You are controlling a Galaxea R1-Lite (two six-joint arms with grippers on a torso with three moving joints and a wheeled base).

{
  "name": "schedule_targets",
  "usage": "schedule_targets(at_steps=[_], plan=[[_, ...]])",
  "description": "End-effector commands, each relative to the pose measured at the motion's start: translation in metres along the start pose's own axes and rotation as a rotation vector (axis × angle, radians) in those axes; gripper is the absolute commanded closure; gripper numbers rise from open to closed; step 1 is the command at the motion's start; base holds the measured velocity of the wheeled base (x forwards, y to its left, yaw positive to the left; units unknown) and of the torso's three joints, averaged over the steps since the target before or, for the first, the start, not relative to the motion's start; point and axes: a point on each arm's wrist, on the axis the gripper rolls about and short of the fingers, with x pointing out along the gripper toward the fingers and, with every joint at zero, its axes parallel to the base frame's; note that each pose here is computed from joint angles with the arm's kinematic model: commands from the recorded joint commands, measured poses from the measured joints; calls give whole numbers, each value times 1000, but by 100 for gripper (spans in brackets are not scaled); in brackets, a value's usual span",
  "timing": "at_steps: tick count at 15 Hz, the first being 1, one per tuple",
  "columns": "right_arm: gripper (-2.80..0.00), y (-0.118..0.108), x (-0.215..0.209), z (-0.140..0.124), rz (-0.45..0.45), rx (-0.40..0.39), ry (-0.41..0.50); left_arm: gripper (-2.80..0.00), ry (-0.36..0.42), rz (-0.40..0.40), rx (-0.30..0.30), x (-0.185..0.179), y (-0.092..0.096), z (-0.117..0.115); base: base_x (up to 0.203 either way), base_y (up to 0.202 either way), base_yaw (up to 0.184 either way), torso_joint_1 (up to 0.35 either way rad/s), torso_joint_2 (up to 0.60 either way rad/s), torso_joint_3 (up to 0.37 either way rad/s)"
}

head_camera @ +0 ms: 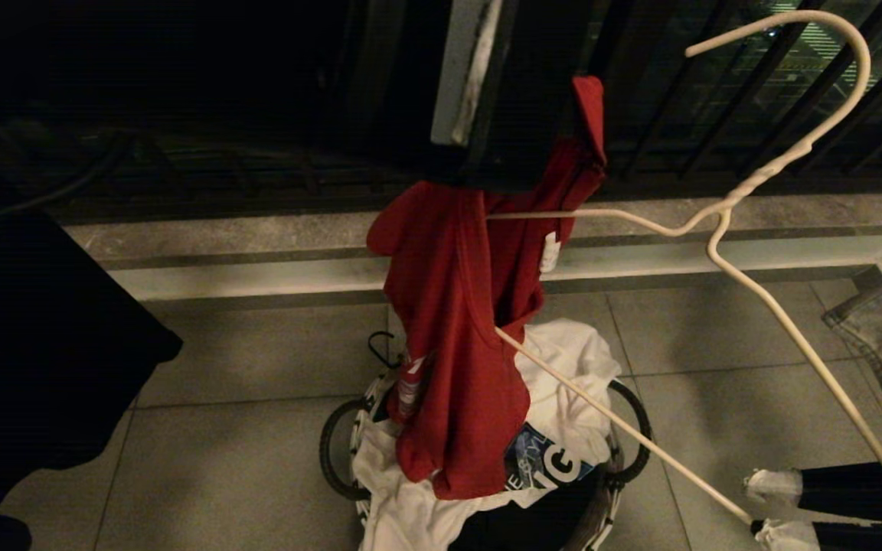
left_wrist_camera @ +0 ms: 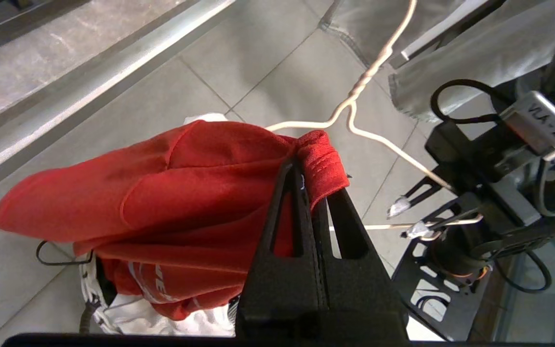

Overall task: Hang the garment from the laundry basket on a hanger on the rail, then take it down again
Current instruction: Hang the clothes on the clothes rack

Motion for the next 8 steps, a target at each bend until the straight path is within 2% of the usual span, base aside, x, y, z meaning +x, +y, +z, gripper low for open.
schedule_targets(at_steps=[1, 6, 8], plan=[[0, 0, 0, 0, 5, 0, 1, 0, 6, -20, 4, 1, -5, -1, 0, 0, 0, 0, 0, 0], [0, 0, 3, -2, 8, 2, 12, 0, 40, -52, 23, 2, -13, -5, 0, 0, 0, 0, 0, 0], [0, -1, 3, -3, 9, 3, 14, 0, 63, -37, 25, 8, -10, -7, 0, 0, 0, 0, 0, 0]])
